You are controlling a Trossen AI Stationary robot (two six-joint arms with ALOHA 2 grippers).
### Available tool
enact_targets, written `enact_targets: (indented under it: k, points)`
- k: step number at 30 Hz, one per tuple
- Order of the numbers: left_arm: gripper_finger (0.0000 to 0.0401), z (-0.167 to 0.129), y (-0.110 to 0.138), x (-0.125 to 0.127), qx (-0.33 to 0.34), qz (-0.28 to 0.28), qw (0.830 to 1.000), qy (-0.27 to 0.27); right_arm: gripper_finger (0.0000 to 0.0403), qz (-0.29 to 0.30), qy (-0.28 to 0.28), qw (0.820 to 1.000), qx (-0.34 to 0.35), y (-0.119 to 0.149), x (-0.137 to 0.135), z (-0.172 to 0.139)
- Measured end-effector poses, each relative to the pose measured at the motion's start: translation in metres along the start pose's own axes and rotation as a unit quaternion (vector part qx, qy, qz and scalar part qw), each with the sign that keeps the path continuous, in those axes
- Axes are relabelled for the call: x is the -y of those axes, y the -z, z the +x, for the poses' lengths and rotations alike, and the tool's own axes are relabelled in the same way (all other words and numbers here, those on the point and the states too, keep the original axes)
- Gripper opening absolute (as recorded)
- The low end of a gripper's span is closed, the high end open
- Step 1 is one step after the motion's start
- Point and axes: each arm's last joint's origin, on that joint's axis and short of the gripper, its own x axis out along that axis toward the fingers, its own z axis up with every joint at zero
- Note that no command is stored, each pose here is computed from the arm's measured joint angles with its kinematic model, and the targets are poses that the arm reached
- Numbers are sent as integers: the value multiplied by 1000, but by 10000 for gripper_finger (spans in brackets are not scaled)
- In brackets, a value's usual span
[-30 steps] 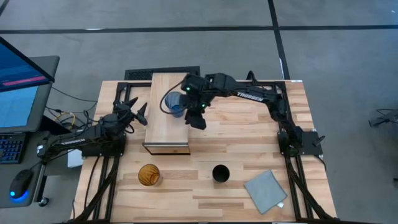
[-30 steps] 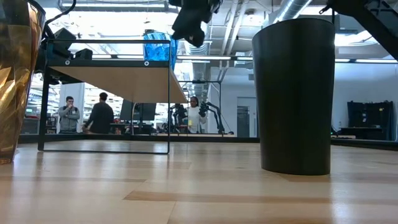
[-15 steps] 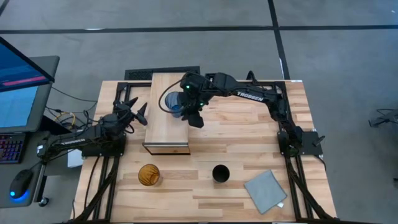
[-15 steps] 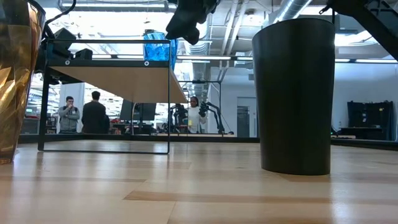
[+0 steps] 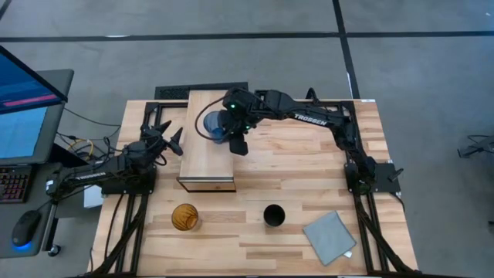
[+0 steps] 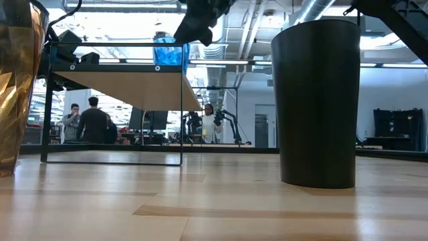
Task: Stack small to large cups/mugs on shelf
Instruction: Put the blue cup on the shelf
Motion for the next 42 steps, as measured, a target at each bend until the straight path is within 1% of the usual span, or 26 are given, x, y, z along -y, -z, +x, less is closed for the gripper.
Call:
enact_targets:
  k: [2,11,15,19,21,23,29,33,36,38,42]
  points:
    - [265,0,0,0,0,0,1000,0,132,-8,12,1000,3,-1,1,0]
    - [265,0,0,0,0,-1,1000,0,132,-13,63,998,12,-4,5,1]
    - [265,0,0,0,0,-1,1000,0,132,-9,80,997,1,-1,11,9]
    - [265,0,0,0,0,-1,1000,0,132,-11,97,995,12,-3,16,19]
    - [265,0,0,0,0,-1,1000,0,132,-4,109,994,-14,4,20,26]
    - [265,0,0,0,0,-1,1000,0,132,-4,123,992,-9,3,24,31]
    - [265,0,0,0,0,-1,1000,0,132,17,150,988,-19,8,35,32]
    - [265,0,0,0,0,1,1000,0,132,22,147,988,-32,11,37,33]
    - [265,0,0,0,0,0,1000,0,132,28,137,989,-54,14,33,33]
    - [265,0,0,0,0,0,1000,0,132,21,124,990,-64,15,27,34]
    - [265,0,0,0,0,0,1000,0,132,2,88,995,-43,9,15,38]
